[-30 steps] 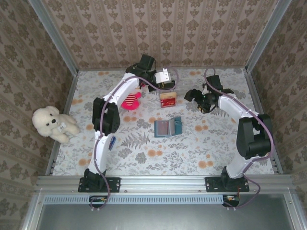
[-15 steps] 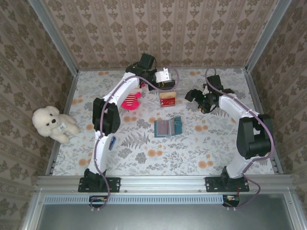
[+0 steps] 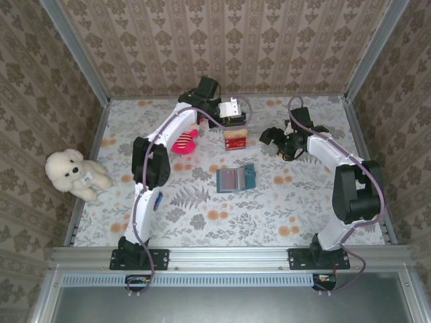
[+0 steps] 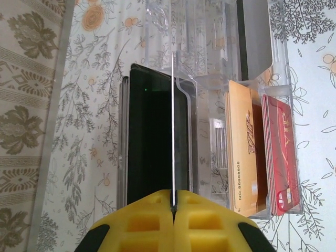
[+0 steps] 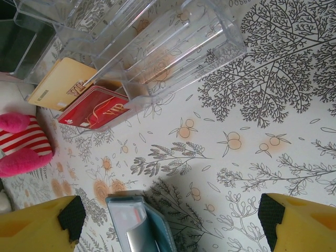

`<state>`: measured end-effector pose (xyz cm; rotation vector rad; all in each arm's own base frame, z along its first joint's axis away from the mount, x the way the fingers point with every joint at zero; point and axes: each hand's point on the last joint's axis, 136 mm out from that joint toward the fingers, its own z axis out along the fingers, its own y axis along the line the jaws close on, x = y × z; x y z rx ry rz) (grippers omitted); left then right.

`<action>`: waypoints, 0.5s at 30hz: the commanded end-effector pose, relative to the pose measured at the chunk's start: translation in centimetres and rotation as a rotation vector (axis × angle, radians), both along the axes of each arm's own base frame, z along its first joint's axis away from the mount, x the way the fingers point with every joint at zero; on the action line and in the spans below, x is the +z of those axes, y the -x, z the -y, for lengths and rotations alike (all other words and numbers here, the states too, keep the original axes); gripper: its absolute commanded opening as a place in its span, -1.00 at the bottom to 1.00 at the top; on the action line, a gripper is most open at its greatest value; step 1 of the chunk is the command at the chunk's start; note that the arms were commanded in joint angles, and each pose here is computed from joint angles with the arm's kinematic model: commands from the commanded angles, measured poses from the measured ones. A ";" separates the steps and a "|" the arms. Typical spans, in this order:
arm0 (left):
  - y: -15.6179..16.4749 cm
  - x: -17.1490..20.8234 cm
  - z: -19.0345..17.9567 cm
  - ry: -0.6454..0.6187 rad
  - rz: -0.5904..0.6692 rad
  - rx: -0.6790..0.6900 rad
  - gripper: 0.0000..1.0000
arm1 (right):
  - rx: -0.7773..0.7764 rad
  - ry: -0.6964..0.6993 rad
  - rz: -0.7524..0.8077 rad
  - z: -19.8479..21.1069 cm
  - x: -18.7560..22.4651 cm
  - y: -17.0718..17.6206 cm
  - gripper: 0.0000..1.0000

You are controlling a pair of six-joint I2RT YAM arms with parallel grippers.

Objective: Take the credit cards out of the card holder

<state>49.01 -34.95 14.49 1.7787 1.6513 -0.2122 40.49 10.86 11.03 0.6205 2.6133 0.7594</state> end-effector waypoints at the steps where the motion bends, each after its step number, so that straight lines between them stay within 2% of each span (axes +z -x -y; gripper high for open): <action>1: 0.1 -0.7 0.1 -0.016 -0.013 -0.027 -1.00 | 0.000 -0.023 -0.013 -0.1 0.4 0.9 0.77; 15: 3.4 0.2 0.1 0.031 -0.181 -0.069 -1.00 | 0.001 -0.039 -0.014 -0.4 0.5 0.9 0.75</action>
